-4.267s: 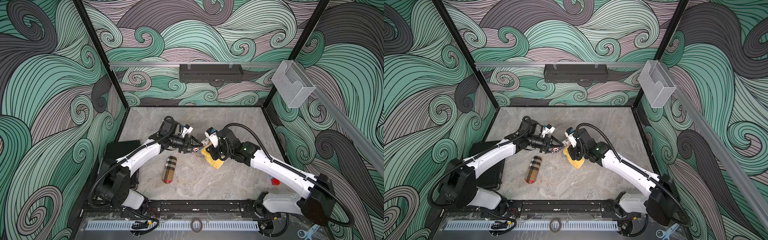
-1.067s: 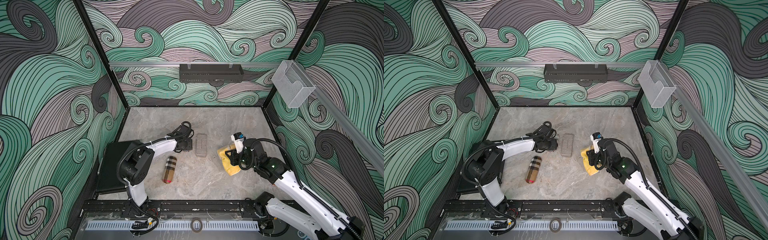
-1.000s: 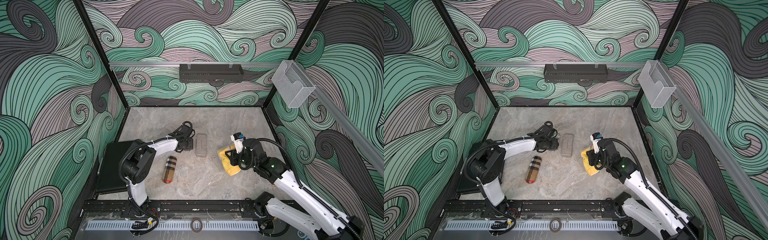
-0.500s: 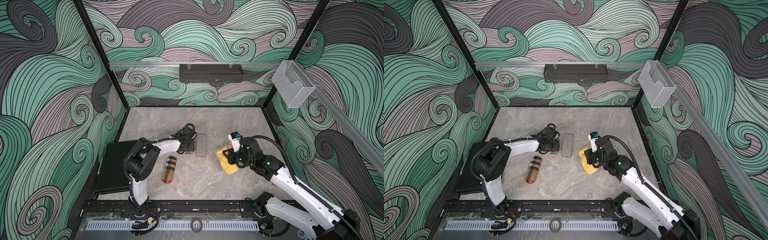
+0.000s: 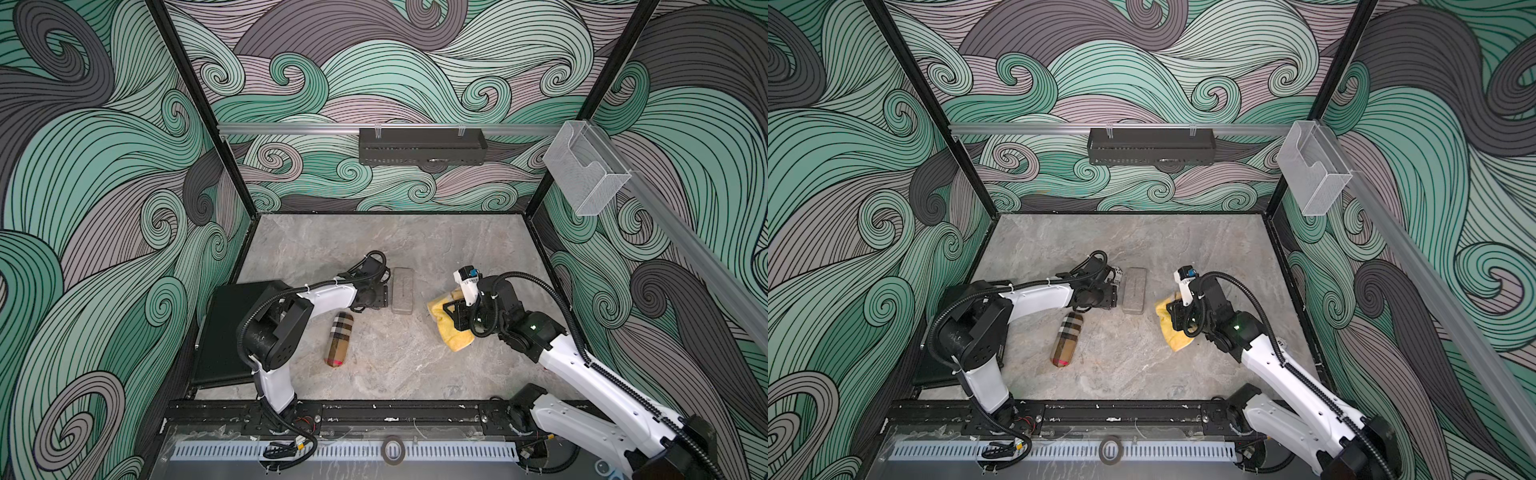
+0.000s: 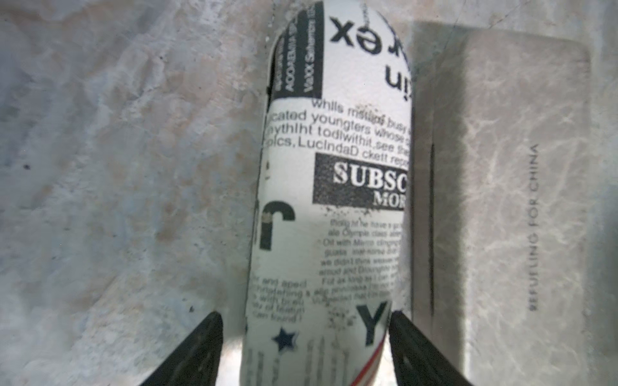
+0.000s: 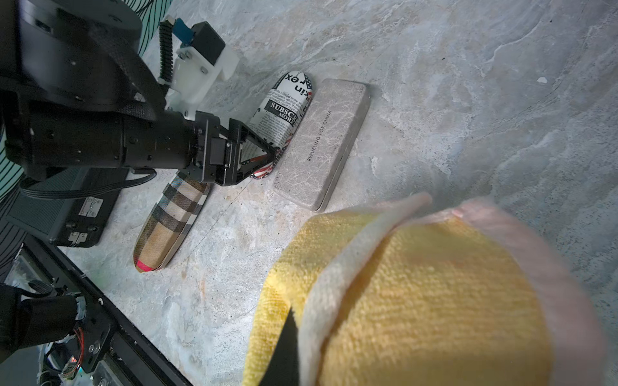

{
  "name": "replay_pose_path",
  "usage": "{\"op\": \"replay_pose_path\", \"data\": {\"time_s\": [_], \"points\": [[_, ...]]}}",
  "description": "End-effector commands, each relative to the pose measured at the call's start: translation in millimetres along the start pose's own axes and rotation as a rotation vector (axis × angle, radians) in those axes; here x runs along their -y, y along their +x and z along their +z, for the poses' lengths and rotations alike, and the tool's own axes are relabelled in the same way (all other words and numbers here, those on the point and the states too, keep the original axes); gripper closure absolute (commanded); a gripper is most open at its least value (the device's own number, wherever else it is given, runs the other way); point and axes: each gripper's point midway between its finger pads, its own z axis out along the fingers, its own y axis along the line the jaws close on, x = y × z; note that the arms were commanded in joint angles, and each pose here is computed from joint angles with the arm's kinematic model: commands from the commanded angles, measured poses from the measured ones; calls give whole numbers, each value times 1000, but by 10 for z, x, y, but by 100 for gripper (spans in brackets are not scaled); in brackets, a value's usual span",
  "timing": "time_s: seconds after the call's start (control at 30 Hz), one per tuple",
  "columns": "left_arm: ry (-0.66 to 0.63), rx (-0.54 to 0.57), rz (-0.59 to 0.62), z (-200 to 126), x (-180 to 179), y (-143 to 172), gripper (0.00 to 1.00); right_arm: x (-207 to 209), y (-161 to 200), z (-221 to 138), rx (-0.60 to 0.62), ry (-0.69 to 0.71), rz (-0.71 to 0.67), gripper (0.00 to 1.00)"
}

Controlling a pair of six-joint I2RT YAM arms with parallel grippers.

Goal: Wipe the eyeglass case
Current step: Place the eyeglass case at the center of the board, then pick up the eyeglass case from the center of the board.

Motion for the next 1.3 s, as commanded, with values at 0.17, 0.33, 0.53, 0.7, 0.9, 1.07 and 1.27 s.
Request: {"op": "replay_pose_path", "data": {"time_s": [0.17,0.33,0.53,0.7,0.9,1.07,1.27], "points": [[-41,-28,36,-676,-272,280,19,-310,-39,75,-23,-83,-84,100],[-110,-142,31,-909,-618,778,19,-463,-43,138,-33,-106,-112,100],[-150,-259,-62,-1037,-876,1305,17,-580,-52,180,-49,-126,-135,100],[-117,-305,-95,-1044,-917,1551,16,-583,-9,216,-58,-124,-138,100],[-77,-350,-67,-877,-875,1718,17,-611,43,275,-81,-135,-132,100],[-57,-322,-53,-790,-826,1661,21,-730,139,323,-129,-194,-151,100],[-103,-298,-52,-699,-884,1619,24,-668,367,485,-214,-162,-160,100]]}}
